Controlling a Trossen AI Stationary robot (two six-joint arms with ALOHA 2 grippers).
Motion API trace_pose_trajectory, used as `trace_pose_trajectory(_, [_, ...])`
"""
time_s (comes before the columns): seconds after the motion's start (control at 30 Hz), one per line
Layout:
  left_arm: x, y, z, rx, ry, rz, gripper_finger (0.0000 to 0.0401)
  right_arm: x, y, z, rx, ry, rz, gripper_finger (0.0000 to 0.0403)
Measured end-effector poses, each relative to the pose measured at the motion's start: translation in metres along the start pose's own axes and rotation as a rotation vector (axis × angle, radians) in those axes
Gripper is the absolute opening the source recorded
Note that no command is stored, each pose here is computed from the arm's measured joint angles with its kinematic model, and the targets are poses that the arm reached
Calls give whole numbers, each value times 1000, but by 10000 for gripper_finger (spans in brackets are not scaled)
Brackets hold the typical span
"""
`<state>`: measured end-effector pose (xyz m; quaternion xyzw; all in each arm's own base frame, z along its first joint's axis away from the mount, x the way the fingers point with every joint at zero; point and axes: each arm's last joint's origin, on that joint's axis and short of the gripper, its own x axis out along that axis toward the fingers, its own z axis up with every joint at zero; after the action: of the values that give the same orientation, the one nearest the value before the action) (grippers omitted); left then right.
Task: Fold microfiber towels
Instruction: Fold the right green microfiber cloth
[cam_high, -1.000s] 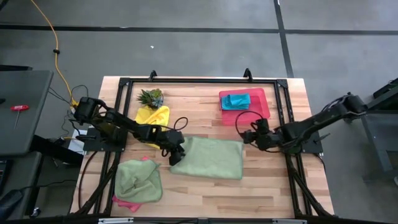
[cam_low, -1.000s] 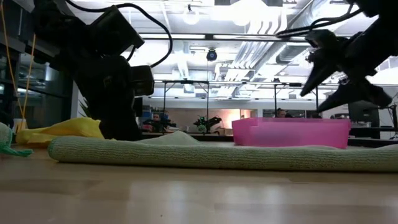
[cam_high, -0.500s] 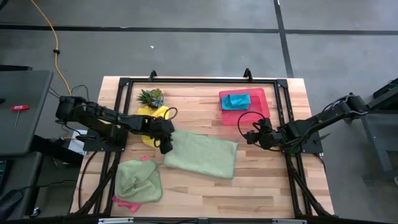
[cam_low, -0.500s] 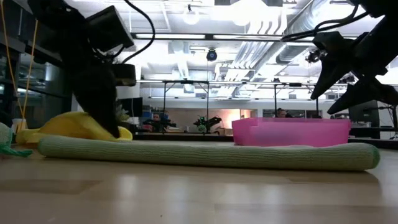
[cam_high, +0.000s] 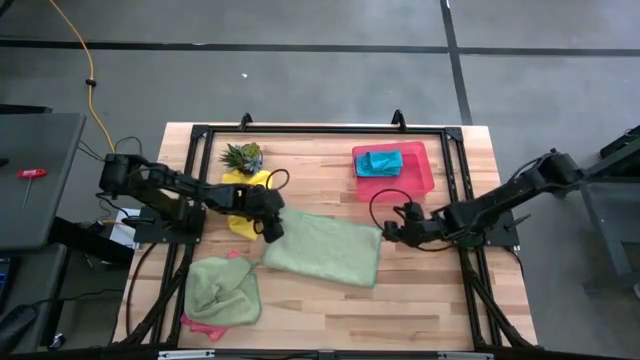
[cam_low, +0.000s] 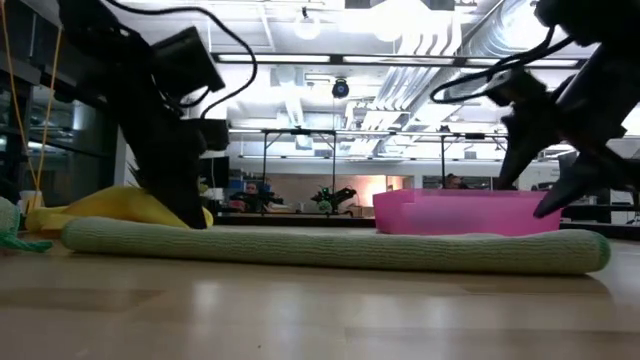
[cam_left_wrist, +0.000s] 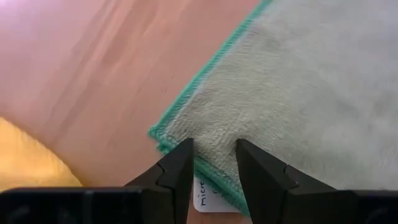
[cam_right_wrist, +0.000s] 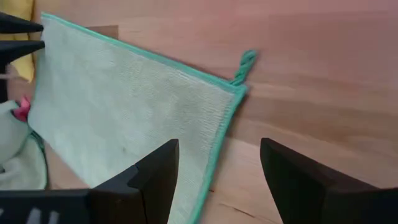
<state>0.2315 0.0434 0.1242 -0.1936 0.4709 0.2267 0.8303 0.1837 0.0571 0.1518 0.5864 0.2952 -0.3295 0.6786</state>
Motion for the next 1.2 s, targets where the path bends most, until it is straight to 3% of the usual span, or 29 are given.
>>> trace_pose_trajectory(0.17, [-2, 13, 5, -151, 27, -35, 113, 18, -1, -6, 77, -10, -27, 217])
trace_pose_trajectory(0.53, [-3, 39, 6, -254, 83, 16, 113, 48, 5, -16, 140, -26, 45, 217])
trace_pose_trajectory(1.07, [-3, 50, 11, -459, 104, -69, 113, 48, 5, -15, 160, -41, 52, 217])
trace_pose_trajectory(1.2, [-3, 51, 11, -465, 113, -95, 114, 48, 5, -15, 159, -43, 51, 217])
